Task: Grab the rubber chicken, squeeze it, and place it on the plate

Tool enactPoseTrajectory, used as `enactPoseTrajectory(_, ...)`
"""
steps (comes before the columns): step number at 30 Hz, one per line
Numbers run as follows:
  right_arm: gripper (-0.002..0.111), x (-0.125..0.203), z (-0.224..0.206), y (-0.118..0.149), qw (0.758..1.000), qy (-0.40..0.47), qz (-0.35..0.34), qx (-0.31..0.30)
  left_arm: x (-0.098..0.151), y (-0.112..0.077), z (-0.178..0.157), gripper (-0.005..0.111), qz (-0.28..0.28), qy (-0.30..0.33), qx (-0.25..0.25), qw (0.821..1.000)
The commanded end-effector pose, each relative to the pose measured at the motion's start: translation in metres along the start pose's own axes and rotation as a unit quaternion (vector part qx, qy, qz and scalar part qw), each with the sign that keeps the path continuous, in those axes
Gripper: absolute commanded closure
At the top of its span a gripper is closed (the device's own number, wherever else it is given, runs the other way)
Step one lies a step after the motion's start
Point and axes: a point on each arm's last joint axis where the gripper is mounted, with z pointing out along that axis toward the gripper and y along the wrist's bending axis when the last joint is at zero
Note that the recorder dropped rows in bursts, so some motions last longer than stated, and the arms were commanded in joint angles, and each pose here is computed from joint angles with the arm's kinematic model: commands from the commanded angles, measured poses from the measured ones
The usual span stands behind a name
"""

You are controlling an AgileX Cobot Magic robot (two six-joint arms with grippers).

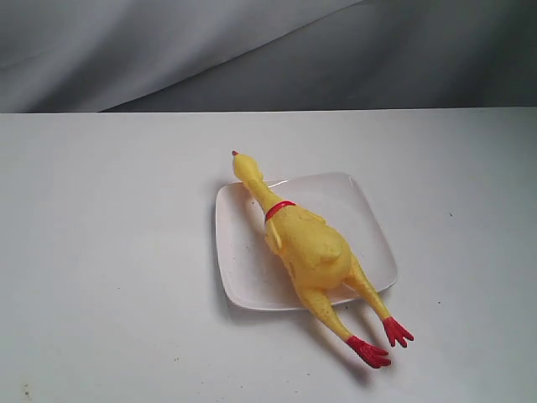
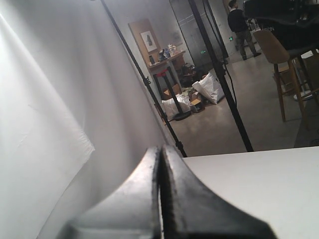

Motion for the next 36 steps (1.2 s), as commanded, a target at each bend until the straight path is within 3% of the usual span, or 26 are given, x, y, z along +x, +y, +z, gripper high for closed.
enactPoseTrajectory(1, 0.108, 0.036, -0.013, -0.005, 0.995, 0.038, -0.028, 0.092, 0.001, 0.000, -0.001, 0.107, -0.007, 0.000, -0.005, 1.000)
enactPoseTrajectory(6, 0.108, 0.115, -0.033, -0.011, 0.969, 0.128, 0.001, 0.210, 0.001, 0.000, -0.001, 0.107, -0.007, 0.000, -0.005, 1.000)
enactPoseTrajectory(12, 0.108, 0.167, -0.046, -0.013, 0.952, 0.184, 0.010, 0.246, 0.001, 0.000, -0.001, 0.107, -0.007, 0.000, -0.005, 1.000)
enactPoseTrajectory(27, 0.108, 0.193, -0.056, -0.011, 0.925, 0.288, 0.033, 0.246, 0.001, 0.000, -0.001, 0.107, -0.007, 0.000, -0.005, 1.000)
enactPoseTrajectory(36, 0.108, 0.194, -0.056, -0.009, 0.925, 0.285, 0.060, 0.246, 0.001, 0.000, -0.001, 0.107, -0.007, 0.000, -0.005, 1.000)
